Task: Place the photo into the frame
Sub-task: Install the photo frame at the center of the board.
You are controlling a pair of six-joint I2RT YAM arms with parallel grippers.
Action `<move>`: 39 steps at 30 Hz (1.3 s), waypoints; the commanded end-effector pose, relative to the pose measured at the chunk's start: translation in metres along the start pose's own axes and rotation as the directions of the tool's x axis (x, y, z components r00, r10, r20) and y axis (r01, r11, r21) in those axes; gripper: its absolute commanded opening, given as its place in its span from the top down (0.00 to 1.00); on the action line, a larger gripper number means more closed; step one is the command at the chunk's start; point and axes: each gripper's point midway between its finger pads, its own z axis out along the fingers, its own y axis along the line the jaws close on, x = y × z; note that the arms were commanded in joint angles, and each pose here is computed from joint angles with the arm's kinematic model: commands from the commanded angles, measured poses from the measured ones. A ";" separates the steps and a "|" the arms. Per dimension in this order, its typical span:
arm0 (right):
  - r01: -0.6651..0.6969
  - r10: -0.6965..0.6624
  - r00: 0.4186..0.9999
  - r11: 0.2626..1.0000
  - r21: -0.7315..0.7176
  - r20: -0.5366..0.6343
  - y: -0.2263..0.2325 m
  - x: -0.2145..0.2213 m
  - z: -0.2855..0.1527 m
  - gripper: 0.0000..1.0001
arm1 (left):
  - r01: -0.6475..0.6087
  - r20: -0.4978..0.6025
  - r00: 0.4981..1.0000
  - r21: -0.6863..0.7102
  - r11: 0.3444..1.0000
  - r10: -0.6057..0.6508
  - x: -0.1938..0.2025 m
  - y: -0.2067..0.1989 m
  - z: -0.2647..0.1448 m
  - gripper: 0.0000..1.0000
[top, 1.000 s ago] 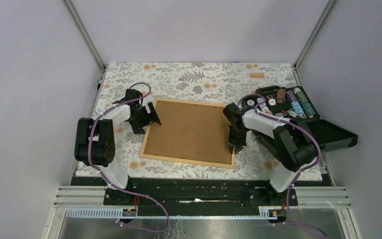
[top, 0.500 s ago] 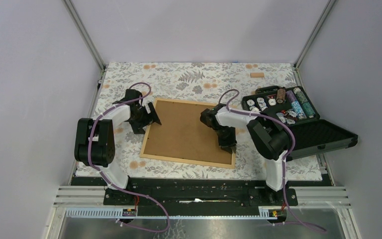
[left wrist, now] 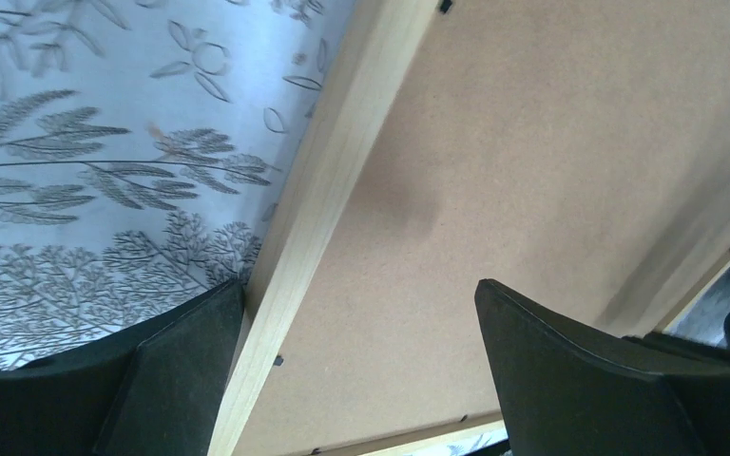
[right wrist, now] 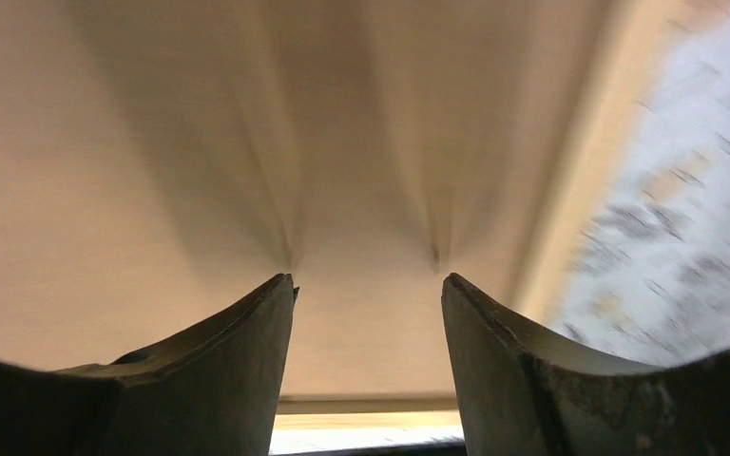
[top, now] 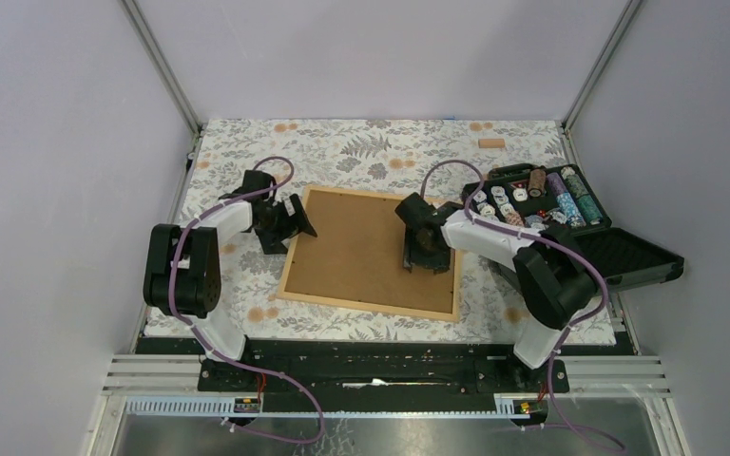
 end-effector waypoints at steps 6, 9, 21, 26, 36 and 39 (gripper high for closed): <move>-0.058 0.108 0.982 0.953 -0.297 0.154 0.000 -0.086 -0.036 0.45 | 0.041 -0.145 0.989 0.040 0.998 -0.035 0.036 0.000 0.017 0.03; -0.051 0.087 0.987 0.967 -0.249 0.137 -0.023 -0.096 -0.036 0.47 | 0.048 -0.134 0.990 0.031 0.998 -0.043 0.031 0.004 0.016 0.03; -0.069 0.067 0.998 0.986 -0.151 -0.021 -0.066 -0.089 0.002 0.63 | 0.073 -0.123 0.990 0.022 0.997 -0.070 0.024 0.011 0.015 0.03; -0.052 0.051 0.999 0.995 -0.086 -0.019 -0.078 -0.093 0.012 0.63 | 0.079 -0.123 0.990 0.025 0.997 -0.075 0.023 0.012 0.015 0.03; -0.051 0.049 0.998 0.997 -0.053 -0.033 -0.087 -0.095 0.019 0.70 | 0.087 -0.131 0.988 0.031 0.996 -0.082 0.023 0.012 0.016 0.03; -0.055 0.052 0.998 0.996 -0.077 -0.037 -0.081 -0.096 0.022 0.71 | 0.088 -0.131 0.988 0.031 0.996 -0.083 0.023 0.012 0.016 0.03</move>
